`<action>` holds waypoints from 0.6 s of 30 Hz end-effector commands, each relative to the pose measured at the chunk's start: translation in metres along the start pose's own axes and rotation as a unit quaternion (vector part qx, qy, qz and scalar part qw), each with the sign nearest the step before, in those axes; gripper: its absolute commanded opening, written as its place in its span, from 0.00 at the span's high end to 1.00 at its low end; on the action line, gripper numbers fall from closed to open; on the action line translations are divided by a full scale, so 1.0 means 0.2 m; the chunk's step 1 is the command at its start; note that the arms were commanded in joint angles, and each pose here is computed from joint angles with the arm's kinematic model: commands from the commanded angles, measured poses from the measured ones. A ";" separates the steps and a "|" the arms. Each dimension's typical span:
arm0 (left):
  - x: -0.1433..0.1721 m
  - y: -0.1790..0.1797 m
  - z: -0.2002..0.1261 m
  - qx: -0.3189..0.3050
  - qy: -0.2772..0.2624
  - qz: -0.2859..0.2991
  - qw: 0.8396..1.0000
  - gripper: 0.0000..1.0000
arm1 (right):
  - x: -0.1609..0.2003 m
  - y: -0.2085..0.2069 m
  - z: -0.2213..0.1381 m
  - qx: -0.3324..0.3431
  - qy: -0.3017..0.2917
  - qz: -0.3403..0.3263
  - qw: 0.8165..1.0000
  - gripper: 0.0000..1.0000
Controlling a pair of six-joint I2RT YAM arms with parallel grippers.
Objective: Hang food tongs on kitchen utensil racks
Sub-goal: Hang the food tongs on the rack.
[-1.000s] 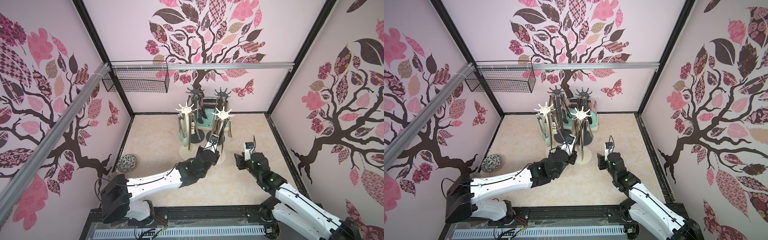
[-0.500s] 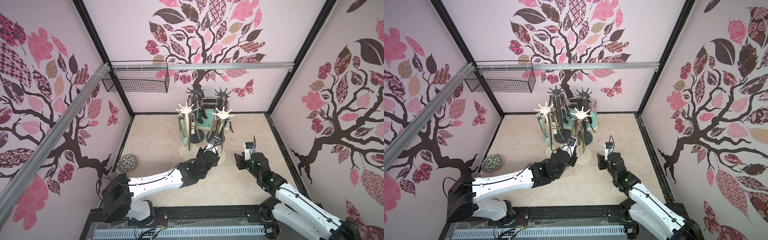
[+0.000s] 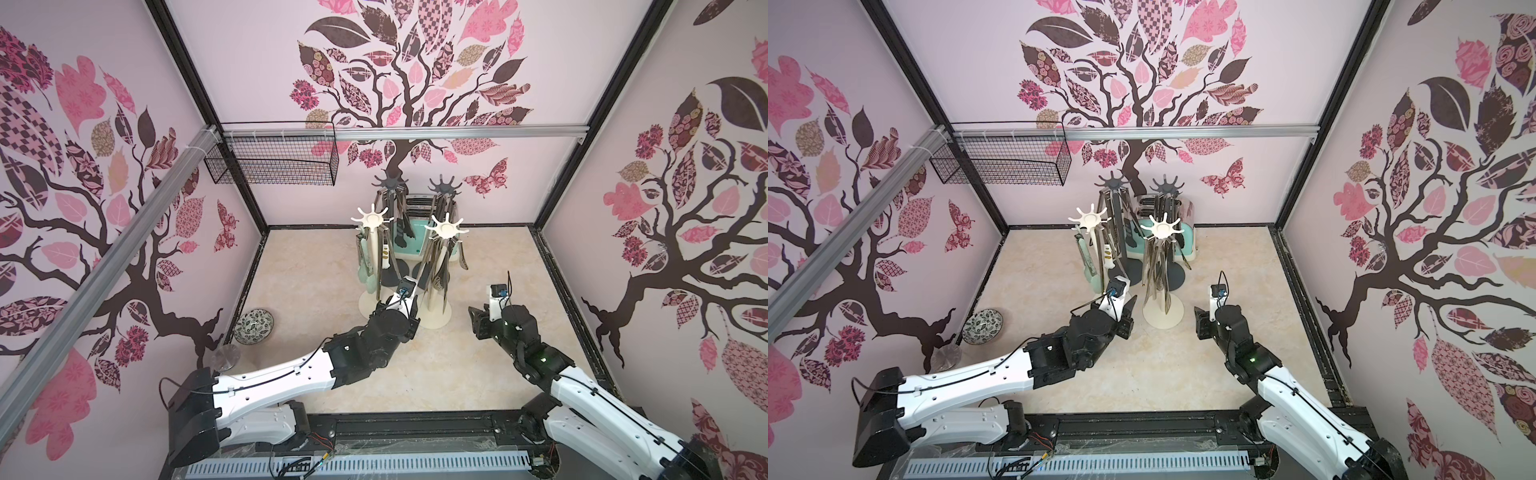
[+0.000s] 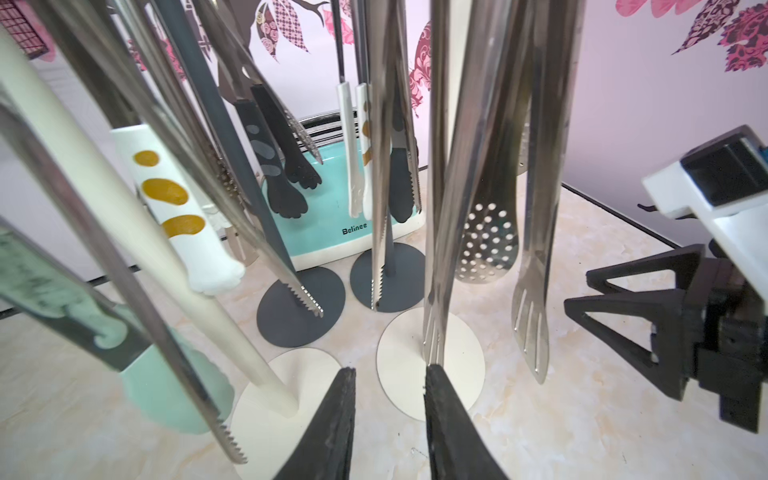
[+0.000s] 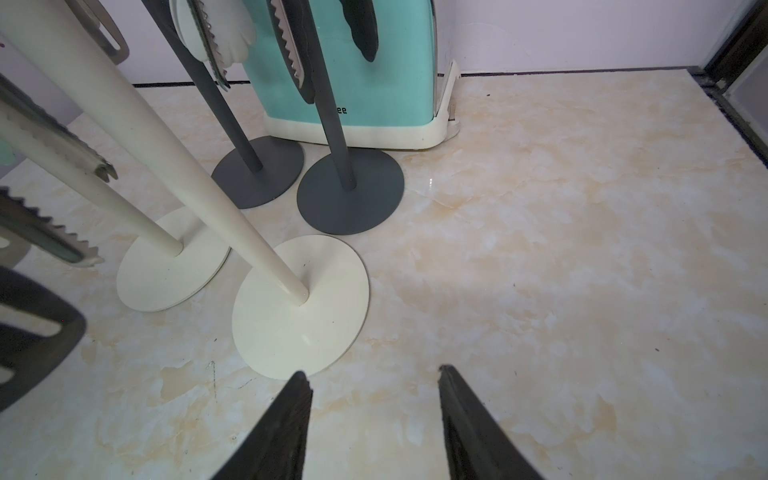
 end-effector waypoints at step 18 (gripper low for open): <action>-0.23 1.47 -0.36 -0.341 -0.160 -0.240 0.895 0.57 | -0.01 -0.39 0.00 0.131 -0.004 0.105 0.986 0.44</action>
Point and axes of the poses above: each gripper's point midway between its finger pads, its own z axis out along the fingers, its own y axis along the line the jaws close on, x = y × z, the point moved 3 cm from there along -z, back along the fingers, and after that the axes turned 13 degrees about -z, right-handed, at the moved point
